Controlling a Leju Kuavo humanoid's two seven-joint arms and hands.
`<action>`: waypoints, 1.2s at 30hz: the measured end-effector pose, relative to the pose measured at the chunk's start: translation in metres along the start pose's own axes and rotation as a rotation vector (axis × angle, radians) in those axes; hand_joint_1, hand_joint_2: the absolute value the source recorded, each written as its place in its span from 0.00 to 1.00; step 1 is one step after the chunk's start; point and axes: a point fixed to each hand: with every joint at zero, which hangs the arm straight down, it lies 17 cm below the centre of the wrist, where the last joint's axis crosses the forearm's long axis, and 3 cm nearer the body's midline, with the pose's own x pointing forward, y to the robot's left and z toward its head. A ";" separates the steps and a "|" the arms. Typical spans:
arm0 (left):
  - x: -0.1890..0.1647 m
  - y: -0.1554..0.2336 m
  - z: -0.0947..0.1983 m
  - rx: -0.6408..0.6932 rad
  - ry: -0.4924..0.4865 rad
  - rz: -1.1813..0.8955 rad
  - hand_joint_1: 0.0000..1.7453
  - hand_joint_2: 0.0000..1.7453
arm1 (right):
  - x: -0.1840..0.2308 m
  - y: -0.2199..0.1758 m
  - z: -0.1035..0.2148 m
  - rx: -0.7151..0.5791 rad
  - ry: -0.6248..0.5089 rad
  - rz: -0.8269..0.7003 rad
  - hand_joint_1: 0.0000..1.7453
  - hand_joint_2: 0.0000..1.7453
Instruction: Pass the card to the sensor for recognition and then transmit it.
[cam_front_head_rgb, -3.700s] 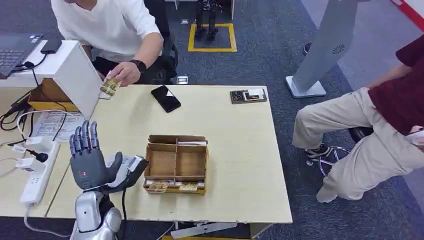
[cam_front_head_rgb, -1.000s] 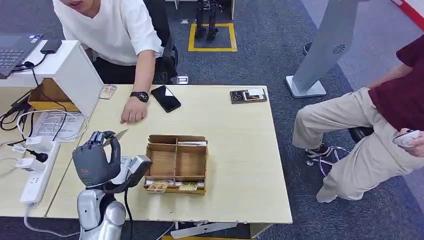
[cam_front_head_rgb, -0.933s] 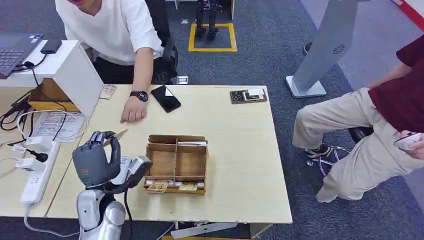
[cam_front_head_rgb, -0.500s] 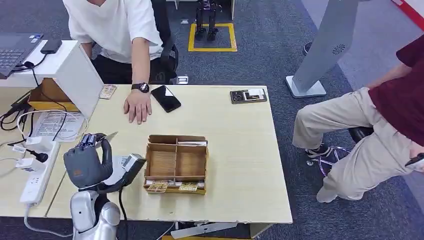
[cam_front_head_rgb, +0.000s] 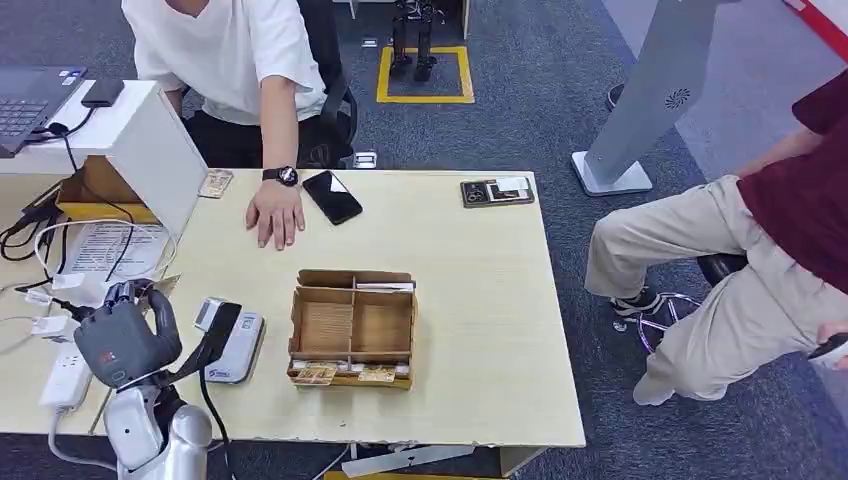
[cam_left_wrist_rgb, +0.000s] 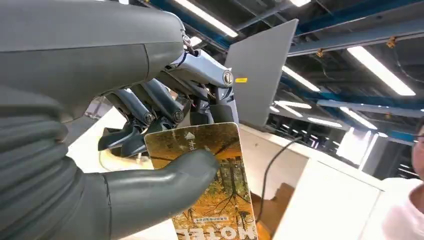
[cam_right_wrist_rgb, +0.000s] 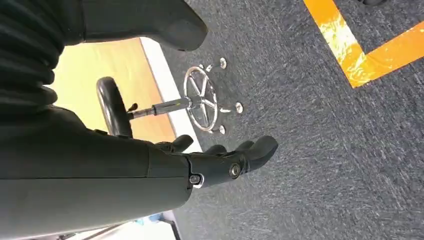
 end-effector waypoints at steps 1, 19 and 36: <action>-0.002 0.000 0.000 0.000 0.002 -0.004 1.00 1.00 | 0.000 0.000 0.000 0.001 0.000 0.000 0.00 1.00; -0.018 -0.004 0.003 -0.016 0.043 -0.035 1.00 1.00 | 0.000 0.000 0.000 0.001 0.000 -0.002 0.00 1.00; -0.076 -0.108 0.104 -0.390 0.150 -0.203 1.00 1.00 | 0.000 0.001 0.000 0.003 -0.001 -0.018 0.00 1.00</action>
